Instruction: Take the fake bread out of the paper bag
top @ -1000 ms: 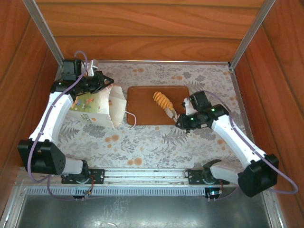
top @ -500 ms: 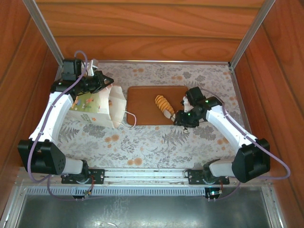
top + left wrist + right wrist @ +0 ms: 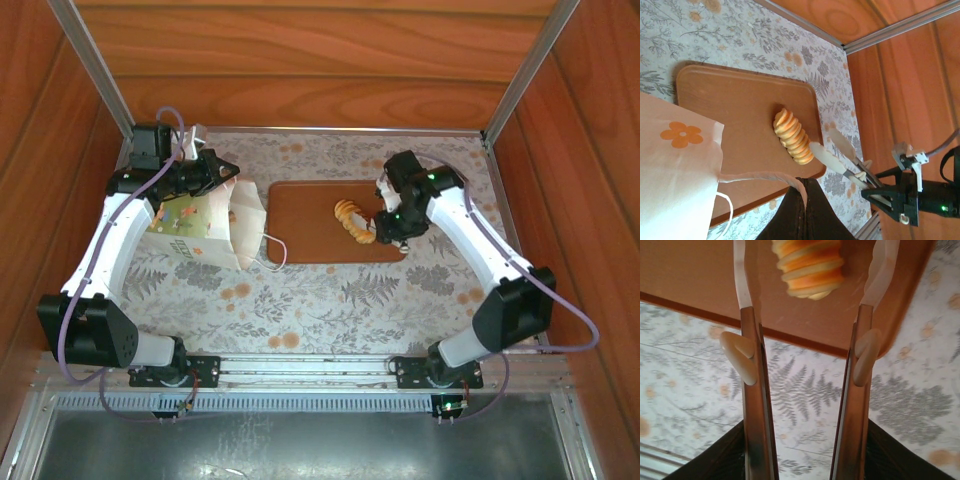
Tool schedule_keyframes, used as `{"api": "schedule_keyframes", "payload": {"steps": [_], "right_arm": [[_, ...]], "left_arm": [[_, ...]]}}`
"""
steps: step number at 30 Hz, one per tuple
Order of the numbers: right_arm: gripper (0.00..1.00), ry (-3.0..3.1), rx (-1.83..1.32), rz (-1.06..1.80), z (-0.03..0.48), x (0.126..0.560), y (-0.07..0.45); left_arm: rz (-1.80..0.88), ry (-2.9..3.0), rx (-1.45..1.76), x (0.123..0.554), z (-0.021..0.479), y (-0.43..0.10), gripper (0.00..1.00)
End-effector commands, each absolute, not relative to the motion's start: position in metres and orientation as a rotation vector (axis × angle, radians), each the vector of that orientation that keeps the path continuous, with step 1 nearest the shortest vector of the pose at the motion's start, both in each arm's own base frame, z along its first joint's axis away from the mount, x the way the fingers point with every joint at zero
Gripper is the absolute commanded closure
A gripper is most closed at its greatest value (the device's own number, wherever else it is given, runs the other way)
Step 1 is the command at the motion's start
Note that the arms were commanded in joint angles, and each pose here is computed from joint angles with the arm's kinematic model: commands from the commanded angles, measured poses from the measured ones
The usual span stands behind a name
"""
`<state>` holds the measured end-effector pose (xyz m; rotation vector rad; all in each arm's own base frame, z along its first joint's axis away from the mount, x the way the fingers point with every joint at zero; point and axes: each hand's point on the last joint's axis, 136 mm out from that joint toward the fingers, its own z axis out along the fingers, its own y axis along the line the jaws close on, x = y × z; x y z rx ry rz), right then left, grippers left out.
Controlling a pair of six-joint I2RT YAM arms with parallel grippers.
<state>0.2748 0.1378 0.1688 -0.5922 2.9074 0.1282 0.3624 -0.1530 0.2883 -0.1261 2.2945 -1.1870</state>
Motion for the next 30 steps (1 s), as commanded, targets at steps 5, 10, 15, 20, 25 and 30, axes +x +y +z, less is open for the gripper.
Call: {"api": "schedule_keyframes", "payload": {"steps": [5,10,15,20,25,30], "right_arm": [[0.44,2.932,-0.936,-0.082,0.162,0.288,0.145],[0.44,2.931,-0.972,-0.074,0.157,0.299,0.160],[0.44,2.960,-0.945,-0.172,0.150,0.309,0.155],[0.49,3.008,-0.930,-0.148,0.143,0.306,0.158],[0.56,3.041,-0.886,-0.110,0.138,0.299,0.159],[0.59,3.022,-0.689,-0.098,0.148,0.309,0.156]], "left_arm": [[-1.193,2.264,-0.086,0.363,0.293,-0.157,1.00],[-1.186,2.261,-0.086,0.363,0.294,-0.156,1.00],[-1.186,2.258,-0.085,0.362,0.295,-0.156,1.00],[-1.186,2.262,-0.086,0.362,0.293,-0.156,1.00],[-1.184,2.258,-0.085,0.363,0.294,-0.155,1.00],[-1.190,2.257,-0.079,0.363,0.295,-0.156,1.00]]}}
